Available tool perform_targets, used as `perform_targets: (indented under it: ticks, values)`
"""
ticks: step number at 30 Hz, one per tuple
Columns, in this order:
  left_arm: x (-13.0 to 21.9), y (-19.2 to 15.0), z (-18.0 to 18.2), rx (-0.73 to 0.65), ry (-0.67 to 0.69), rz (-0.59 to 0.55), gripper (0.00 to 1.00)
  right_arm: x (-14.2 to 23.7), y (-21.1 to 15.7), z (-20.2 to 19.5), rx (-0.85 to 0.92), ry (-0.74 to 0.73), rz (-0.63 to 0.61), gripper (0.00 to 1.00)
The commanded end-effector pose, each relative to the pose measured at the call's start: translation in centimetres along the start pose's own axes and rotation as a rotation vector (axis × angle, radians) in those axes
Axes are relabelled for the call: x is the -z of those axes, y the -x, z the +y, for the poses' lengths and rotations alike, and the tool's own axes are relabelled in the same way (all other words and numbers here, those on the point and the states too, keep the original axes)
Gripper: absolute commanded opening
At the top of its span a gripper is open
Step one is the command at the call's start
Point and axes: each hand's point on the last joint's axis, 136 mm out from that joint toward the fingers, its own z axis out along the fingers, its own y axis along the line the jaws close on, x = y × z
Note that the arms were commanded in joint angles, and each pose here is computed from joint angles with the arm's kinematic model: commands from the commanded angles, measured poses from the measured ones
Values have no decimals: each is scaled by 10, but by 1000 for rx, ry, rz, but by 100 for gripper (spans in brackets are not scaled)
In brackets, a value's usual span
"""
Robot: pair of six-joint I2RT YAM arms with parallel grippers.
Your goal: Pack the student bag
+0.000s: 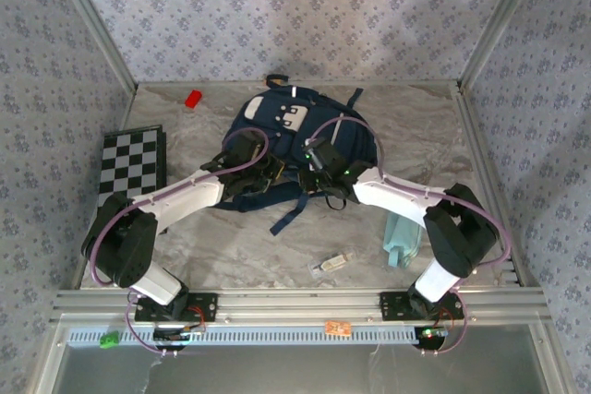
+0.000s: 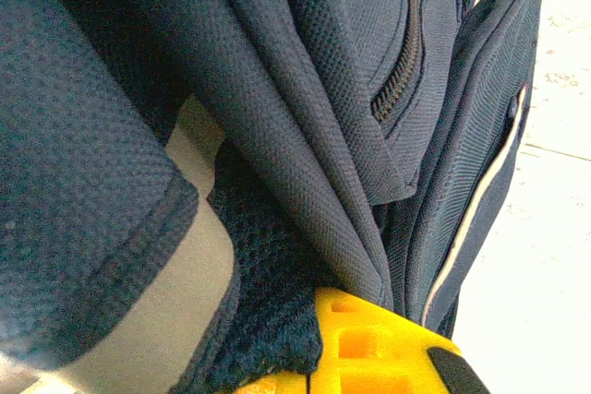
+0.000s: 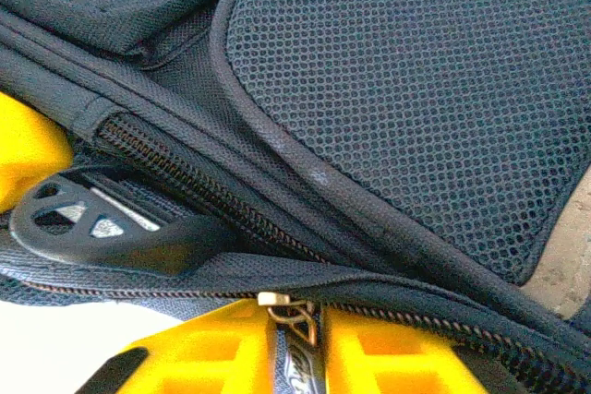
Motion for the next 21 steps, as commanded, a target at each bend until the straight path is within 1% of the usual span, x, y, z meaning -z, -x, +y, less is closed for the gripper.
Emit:
perform_targets:
  ticks: [1, 3, 5, 8, 10, 14, 16, 19, 21]
  values:
    - [30, -28, -70, -44, -214, 103, 0, -3, 17, -1, 9, -23, -61, 17]
    - [29, -27, -70, -43, -213, 102, 0, -2, 16, 9, 29, 1, -52, 14]
    - [28, -28, -70, -41, -214, 104, 0, -1, 13, 17, 51, 21, -42, 14]
    - [27, -28, -71, -42, -215, 106, 0, -3, 8, 20, 56, 32, -37, 12]
    - [27, -28, -70, -41, -212, 107, 0, -4, 8, 20, 54, 33, -36, 8]
    - [29, -26, -71, -53, -213, 97, 0, -4, 9, 1, 40, -87, -27, 0]
    - [32, -19, -68, -75, -195, 75, 0, 3, 9, -9, 35, -144, -31, 0]
    - [42, 7, -55, -114, -133, -1, 0, 17, 4, -20, 22, -185, -30, 0]
    - [47, 23, -49, -126, -121, -33, 0, 23, -5, -27, 20, -205, -2, 0]
